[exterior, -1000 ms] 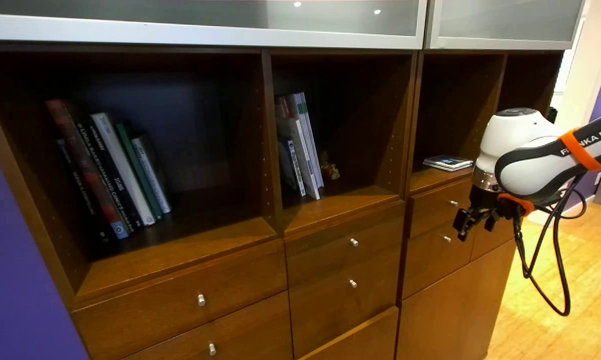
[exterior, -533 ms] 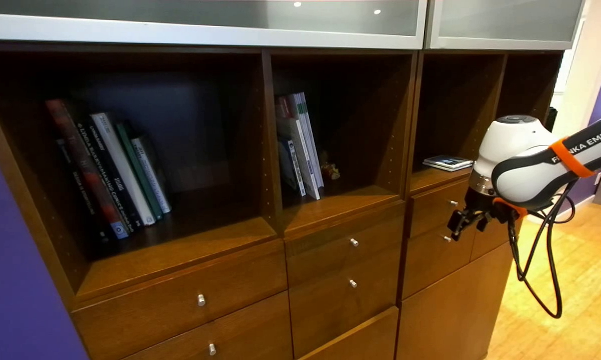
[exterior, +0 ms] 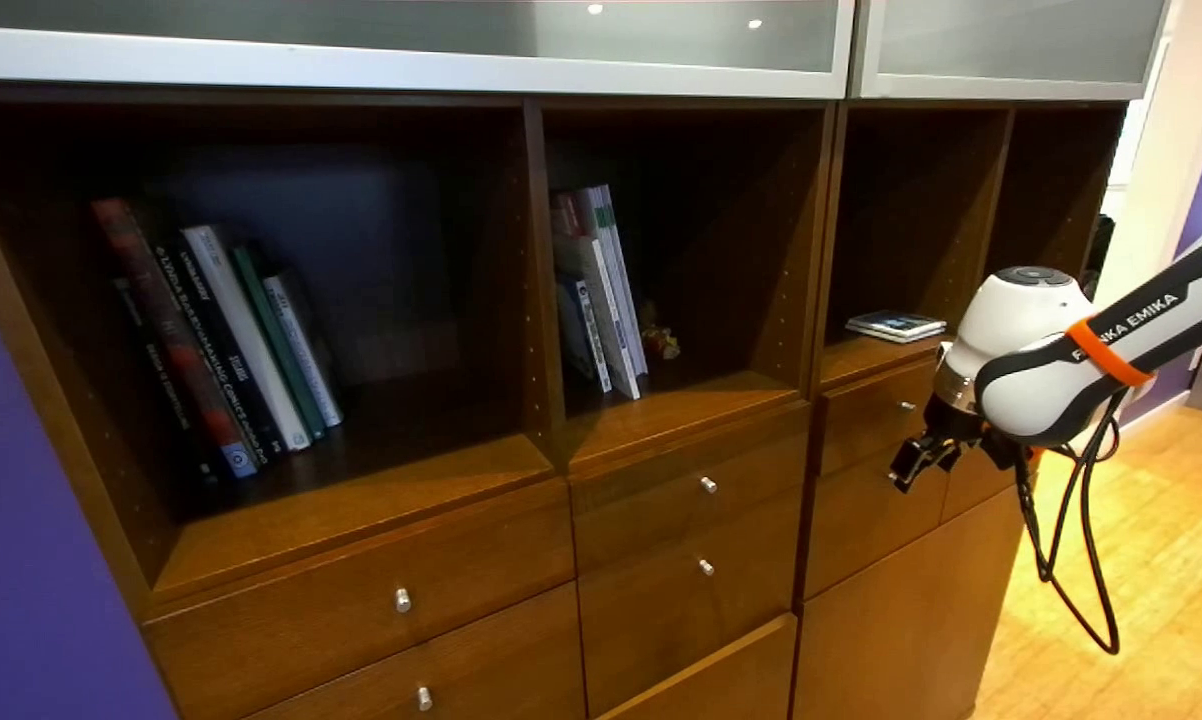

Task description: Open the second drawer in the second position to the right

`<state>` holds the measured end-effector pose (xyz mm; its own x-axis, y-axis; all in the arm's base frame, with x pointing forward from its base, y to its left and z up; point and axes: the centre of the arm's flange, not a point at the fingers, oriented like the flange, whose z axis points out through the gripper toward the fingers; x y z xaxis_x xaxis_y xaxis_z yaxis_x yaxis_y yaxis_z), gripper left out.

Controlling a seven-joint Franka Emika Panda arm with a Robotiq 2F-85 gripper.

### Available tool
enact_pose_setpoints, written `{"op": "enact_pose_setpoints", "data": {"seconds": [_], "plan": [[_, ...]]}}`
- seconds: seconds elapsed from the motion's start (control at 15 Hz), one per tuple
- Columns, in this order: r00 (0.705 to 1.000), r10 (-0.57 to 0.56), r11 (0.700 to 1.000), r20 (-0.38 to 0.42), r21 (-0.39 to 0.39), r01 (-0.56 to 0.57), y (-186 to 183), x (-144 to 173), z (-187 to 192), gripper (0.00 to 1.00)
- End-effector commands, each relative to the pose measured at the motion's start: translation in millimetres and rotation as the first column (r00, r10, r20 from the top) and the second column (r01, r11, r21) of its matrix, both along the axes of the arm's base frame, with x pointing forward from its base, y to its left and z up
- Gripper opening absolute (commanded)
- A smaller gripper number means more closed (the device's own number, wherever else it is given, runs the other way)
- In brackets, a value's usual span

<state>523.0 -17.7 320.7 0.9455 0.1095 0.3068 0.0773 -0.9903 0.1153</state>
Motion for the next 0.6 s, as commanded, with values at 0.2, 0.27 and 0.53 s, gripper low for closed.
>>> {"op": "enact_pose_setpoints", "data": {"seconds": [0.2, 0.27, 0.53], "plan": [[0.993, 0.094, 0.995, 0.075, 0.011, -0.095, -6.8, 16.7, -11.8, 0.92], [0.992, 0.1, 0.995, 0.075, 0.018, -0.101, -6.9, 18.1, -12.9, 0.74], [0.988, 0.134, 0.99, 0.074, 0.031, -0.136, -3.8, 21.6, -15.7, 0.45]]}}
